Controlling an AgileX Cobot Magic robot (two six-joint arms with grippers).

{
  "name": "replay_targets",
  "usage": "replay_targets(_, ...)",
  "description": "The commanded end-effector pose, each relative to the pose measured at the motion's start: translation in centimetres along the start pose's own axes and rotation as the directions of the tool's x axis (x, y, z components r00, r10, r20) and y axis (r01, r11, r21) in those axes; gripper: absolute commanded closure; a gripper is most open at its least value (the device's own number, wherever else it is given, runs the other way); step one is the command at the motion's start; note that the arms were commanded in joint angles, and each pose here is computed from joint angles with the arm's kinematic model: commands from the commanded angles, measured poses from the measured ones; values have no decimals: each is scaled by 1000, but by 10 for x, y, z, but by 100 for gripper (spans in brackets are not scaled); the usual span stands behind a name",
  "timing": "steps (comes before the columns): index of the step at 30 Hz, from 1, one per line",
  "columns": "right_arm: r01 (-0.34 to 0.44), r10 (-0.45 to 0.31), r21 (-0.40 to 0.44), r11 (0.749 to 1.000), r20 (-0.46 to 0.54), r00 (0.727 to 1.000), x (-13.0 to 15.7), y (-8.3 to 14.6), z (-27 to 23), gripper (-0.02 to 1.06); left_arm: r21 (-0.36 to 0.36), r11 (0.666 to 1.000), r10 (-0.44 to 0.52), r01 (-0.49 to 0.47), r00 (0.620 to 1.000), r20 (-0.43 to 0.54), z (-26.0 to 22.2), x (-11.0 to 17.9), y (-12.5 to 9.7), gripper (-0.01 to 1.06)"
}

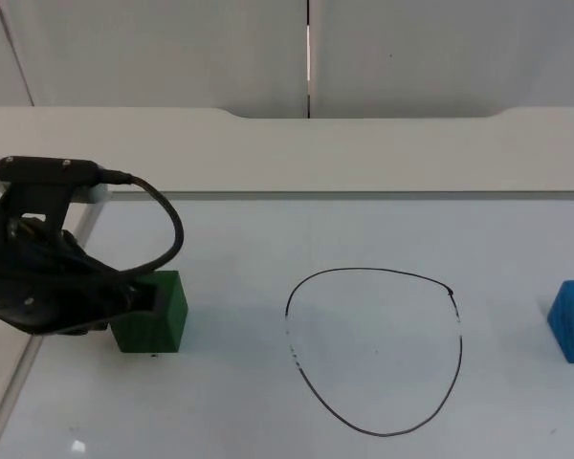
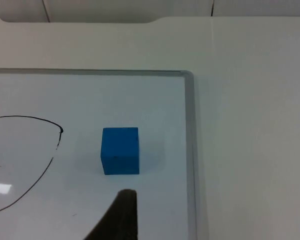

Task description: Push the two cubes into the marked area.

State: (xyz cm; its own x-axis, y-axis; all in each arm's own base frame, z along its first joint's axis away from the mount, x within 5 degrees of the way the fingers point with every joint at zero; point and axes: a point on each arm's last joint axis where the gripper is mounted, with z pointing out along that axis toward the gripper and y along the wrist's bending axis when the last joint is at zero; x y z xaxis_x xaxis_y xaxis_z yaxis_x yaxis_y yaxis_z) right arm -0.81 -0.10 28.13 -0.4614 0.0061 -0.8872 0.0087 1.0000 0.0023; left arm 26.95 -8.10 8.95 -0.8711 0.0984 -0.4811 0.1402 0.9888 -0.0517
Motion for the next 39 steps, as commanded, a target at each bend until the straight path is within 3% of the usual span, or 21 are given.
replay_targets(1, 1, -1, 9, 1000, 4, 1000, 1, 0, 1, -1, 8, 1000, 3, -3, 1000, 3, 0, -1, -4, 105)
replay_targets(8, 1, -1, 9, 1000, 4, 1000, 1, 0, 1, -1, 27, 999, 41, -41, 999, 28, -1, -1, -20, 105)
replay_targets(23, 1, -1, 9, 1000, 4, 1000, 1, 0, 1, -1, 28, 999, 26, -27, 999, 25, -1, 0, -21, 105)
replay_targets(39, 1, -1, 9, 1000, 4, 1000, 1, 0, 1, -1, 52, 998, 45, -46, 998, 36, -2, 3, -38, 105)
